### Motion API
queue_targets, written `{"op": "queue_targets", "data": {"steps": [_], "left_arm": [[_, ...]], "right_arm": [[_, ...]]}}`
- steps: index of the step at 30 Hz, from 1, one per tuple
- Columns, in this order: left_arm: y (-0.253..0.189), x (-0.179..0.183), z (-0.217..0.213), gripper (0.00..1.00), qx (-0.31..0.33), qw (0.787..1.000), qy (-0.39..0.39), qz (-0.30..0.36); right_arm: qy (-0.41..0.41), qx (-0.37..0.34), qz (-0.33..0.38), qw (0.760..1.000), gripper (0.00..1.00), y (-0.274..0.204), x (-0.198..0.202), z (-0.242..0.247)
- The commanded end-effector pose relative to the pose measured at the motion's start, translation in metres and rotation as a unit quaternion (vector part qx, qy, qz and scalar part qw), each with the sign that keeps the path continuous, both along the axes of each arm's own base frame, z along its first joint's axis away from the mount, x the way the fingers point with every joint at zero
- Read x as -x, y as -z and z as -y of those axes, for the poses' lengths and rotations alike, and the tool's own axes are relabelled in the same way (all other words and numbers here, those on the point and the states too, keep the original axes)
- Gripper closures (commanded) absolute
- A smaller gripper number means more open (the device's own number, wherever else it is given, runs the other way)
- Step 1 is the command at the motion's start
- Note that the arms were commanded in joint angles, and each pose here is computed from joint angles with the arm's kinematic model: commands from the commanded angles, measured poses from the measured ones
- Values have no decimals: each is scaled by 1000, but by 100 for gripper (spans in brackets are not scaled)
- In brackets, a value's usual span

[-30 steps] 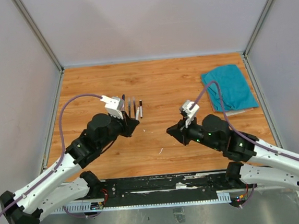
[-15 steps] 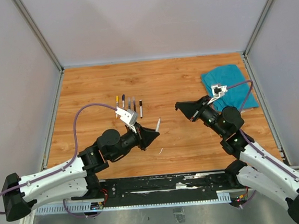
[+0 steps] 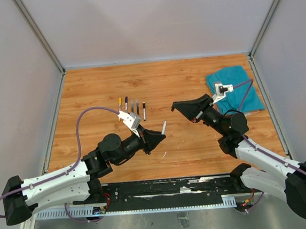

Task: Insert the pens into the pen caps
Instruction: Pick up the pen cap from the center of the board, then insert the pen cap onto the pen.

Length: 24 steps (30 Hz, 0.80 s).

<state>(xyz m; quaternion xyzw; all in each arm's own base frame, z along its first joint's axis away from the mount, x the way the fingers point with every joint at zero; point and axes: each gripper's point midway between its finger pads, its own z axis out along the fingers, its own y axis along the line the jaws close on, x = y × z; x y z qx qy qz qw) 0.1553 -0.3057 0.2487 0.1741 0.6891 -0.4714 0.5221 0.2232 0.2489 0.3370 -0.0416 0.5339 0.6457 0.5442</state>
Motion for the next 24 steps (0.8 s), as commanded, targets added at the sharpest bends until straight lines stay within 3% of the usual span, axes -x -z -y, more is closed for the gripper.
{"op": "queue_targets", "data": {"steps": [1, 24], "left_arm": [[-20, 3, 3, 99, 24, 999, 8, 24], [-20, 4, 2, 99, 26, 999, 11, 26]], "right_arm": [[-36, -28, 48, 998, 99, -22, 20, 0], [-84, 21, 26, 996, 99, 0, 30, -23]]}}
